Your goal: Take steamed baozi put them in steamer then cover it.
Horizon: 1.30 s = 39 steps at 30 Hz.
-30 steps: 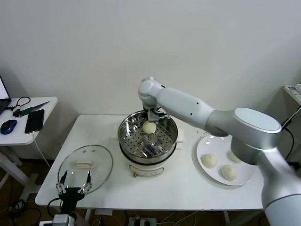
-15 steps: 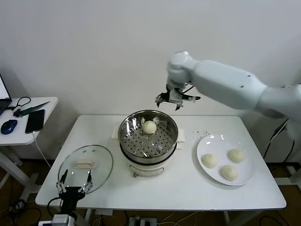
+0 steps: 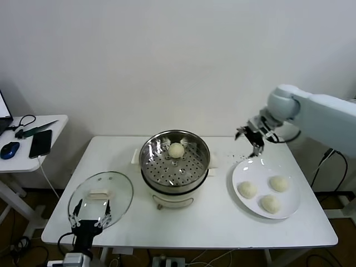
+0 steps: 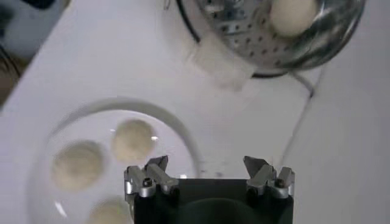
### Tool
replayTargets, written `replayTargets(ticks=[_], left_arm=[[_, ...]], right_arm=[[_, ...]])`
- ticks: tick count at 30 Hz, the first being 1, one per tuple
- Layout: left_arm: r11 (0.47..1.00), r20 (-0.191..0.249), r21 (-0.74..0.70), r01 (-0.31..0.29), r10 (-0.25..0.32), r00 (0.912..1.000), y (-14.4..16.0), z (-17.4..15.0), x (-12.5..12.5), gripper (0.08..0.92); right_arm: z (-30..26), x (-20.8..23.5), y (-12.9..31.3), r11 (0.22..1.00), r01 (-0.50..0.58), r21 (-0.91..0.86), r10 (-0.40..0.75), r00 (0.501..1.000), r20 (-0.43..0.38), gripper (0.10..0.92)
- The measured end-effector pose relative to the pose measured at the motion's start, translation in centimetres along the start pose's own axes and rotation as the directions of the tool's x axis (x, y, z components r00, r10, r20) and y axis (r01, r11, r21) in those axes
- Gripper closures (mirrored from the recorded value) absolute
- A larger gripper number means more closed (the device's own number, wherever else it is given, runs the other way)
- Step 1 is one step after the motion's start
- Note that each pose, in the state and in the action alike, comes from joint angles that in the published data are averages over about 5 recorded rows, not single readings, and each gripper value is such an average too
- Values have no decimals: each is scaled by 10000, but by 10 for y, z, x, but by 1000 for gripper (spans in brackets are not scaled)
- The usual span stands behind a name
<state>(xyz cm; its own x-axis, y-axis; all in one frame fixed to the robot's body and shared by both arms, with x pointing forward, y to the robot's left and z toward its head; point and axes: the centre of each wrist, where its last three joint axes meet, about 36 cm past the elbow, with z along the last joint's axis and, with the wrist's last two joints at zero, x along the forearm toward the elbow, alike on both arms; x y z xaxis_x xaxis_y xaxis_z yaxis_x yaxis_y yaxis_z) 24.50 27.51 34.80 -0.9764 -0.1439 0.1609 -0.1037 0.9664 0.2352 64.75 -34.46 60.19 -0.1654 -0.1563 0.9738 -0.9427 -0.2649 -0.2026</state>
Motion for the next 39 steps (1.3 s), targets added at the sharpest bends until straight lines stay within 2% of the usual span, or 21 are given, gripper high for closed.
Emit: replayTargets(ticks=[8, 19, 39], left_arm=[[10000, -79, -48, 61, -62, 9999, 0, 2, 1, 177], [9999, -181, -90, 113, -115, 9998, 1, 6, 0, 177], [9998, -284, -140, 116, -120, 9995, 2, 12, 3, 177]], right_arm=[[30, -58, 27, 9867, 670, -1483, -658, 9977, 132, 200], [40, -116, 43, 9641, 1078, -2425, -1017, 9941, 376, 200], [41, -148, 40, 9504, 1208, -2868, -1071, 9923, 630, 200]])
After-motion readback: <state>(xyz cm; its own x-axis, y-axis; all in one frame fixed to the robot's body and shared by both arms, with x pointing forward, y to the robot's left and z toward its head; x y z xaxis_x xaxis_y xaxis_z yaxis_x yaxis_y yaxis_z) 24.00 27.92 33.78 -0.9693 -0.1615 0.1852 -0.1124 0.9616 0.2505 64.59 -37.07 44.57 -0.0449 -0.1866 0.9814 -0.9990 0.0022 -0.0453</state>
